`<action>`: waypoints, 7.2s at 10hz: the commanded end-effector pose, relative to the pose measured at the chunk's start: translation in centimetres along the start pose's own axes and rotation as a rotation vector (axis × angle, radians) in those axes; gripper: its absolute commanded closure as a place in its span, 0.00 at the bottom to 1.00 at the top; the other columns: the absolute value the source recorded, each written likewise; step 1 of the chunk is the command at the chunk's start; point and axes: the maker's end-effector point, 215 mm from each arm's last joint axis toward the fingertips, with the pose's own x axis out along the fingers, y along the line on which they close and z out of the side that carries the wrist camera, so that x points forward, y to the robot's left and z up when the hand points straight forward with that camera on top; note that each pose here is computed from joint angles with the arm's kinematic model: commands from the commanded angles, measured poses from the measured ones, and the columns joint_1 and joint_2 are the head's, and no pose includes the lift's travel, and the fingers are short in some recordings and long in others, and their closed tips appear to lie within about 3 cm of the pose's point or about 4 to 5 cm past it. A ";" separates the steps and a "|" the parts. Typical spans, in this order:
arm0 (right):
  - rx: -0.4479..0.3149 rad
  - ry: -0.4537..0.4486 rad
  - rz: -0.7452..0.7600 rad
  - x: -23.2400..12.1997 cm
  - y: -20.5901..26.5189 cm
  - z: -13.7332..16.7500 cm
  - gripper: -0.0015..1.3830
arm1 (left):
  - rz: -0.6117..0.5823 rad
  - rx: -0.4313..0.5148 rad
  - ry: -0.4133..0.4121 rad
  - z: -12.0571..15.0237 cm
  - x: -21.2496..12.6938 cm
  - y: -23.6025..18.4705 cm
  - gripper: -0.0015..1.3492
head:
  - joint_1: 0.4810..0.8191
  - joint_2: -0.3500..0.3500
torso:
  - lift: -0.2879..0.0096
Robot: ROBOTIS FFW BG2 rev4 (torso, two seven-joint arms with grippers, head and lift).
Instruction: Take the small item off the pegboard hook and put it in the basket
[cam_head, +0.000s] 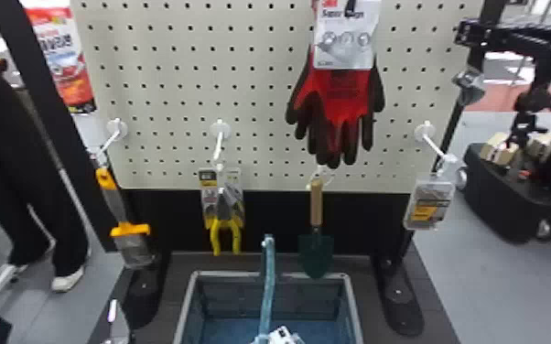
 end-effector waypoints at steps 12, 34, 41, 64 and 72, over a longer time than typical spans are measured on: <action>-0.026 -0.031 0.006 -0.2 0.8 1.4 0.91 | 0.002 -0.003 0.002 0.0 0.0 0.1 0.07 | 0.20 0.50 | 0.63; 0.092 -0.105 -0.250 -8.9 4.0 -6.7 0.91 | 0.002 -0.016 0.004 -0.1 0.2 0.2 0.07 | 0.20 0.50 | 0.63; 0.221 -0.136 -0.370 -9.8 4.2 -13.9 0.91 | 0.006 -0.019 -0.006 0.2 0.3 0.2 0.07 | 0.20 0.50 | 0.63; 0.789 -0.131 -0.166 4.6 16.5 -32.5 0.91 | -0.021 -0.028 -0.030 0.4 1.1 -0.8 0.07 | 0.20 0.50 | 0.63; 0.878 -0.070 -0.101 6.2 19.8 -36.6 0.91 | -0.013 -0.045 -0.017 -0.5 1.0 -1.0 0.07 | 0.20 0.50 | 0.63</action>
